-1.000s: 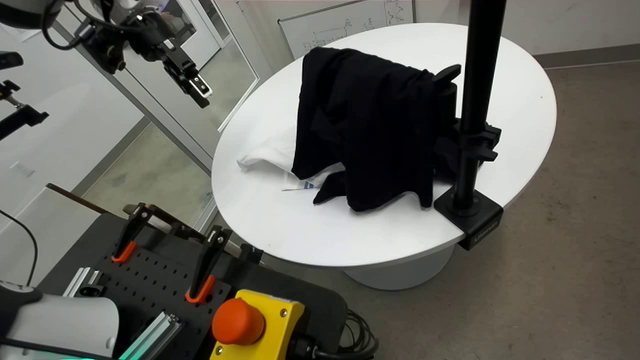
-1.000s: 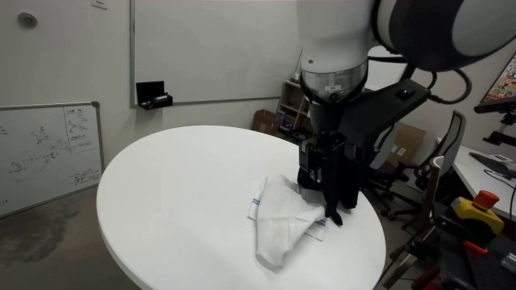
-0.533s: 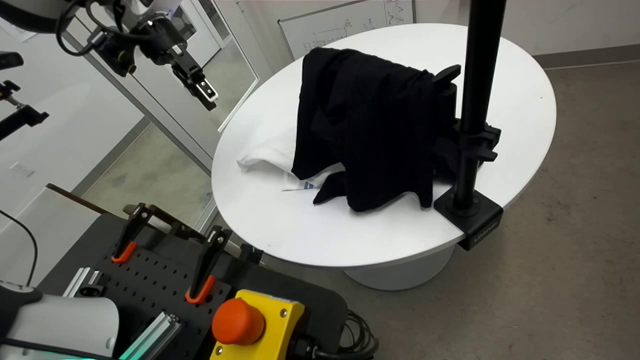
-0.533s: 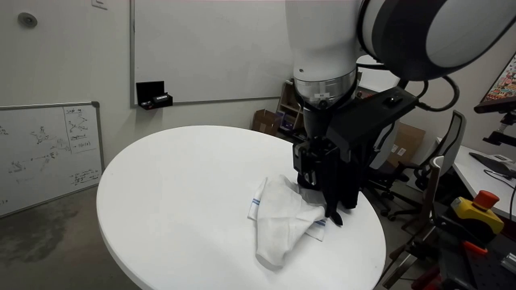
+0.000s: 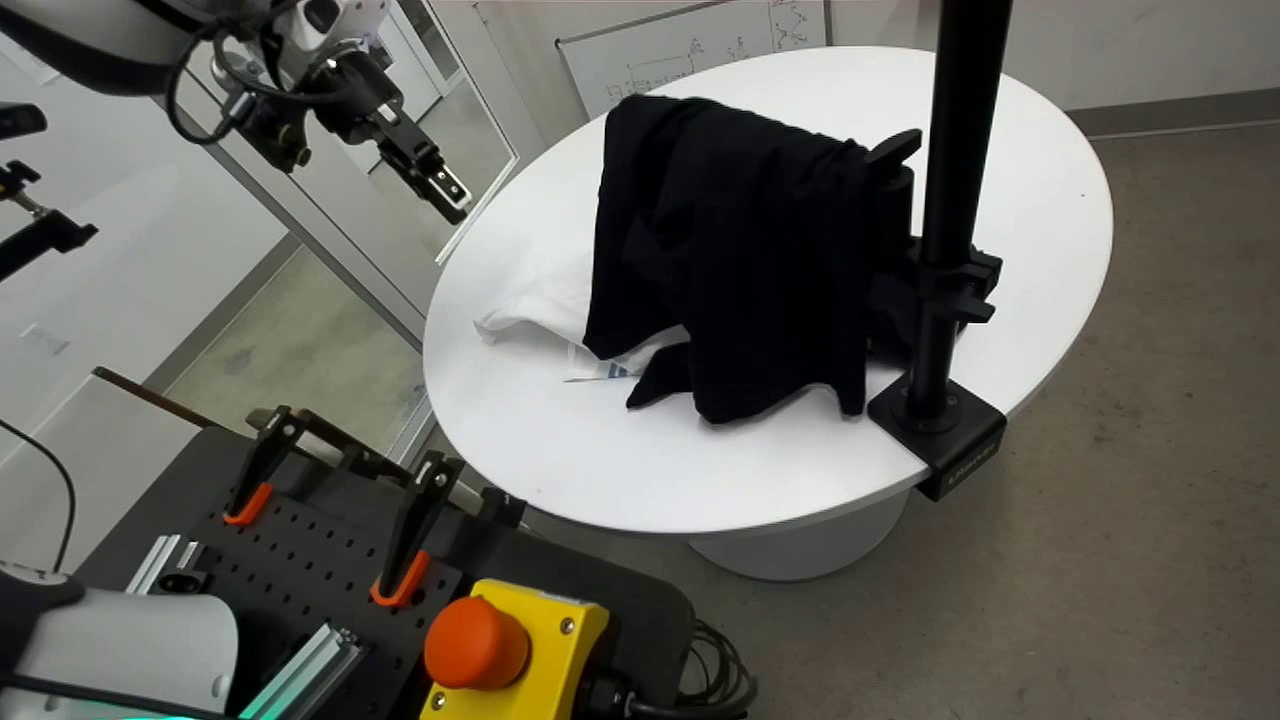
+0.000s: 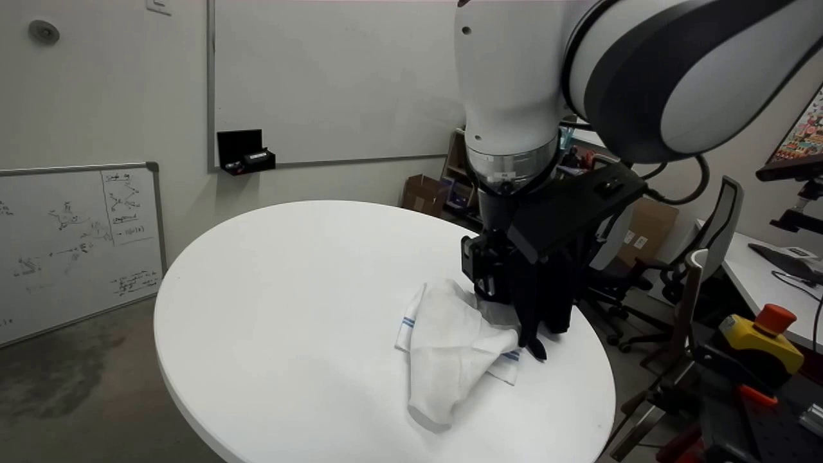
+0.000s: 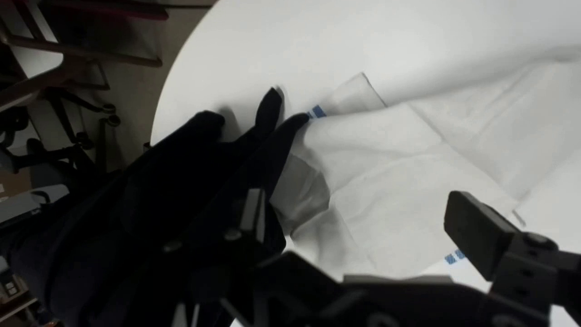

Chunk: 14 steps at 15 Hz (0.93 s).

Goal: Hang the white cloth on top of the black cloth on the stand

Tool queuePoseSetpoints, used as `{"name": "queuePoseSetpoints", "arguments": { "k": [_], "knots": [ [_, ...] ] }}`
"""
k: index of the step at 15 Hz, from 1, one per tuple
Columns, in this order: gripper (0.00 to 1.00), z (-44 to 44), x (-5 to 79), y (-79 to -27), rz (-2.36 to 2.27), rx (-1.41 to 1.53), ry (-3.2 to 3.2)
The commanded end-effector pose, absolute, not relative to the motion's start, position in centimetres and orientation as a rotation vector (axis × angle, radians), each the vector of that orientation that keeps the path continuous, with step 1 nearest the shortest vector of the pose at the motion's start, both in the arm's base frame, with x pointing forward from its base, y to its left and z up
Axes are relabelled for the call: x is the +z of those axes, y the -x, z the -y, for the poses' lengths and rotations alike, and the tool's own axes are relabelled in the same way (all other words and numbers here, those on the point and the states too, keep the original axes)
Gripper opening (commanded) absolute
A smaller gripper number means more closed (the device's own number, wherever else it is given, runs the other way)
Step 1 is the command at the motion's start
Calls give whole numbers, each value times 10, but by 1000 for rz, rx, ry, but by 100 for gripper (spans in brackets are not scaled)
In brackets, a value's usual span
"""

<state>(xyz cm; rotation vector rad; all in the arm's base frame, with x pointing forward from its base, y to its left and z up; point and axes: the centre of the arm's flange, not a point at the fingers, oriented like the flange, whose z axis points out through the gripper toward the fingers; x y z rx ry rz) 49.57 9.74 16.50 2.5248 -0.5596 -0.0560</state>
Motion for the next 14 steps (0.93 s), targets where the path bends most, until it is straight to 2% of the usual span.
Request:
{"name": "queuePoseSetpoints", "arguments": {
  "k": [1,5,14],
  "knots": [
    [100,-99,134,-515,558,137,-2525],
    [100,-109,111,-529,388,174,-2593],
    [100,-106,40,-548,133,-18,-2684]
  ]
}}
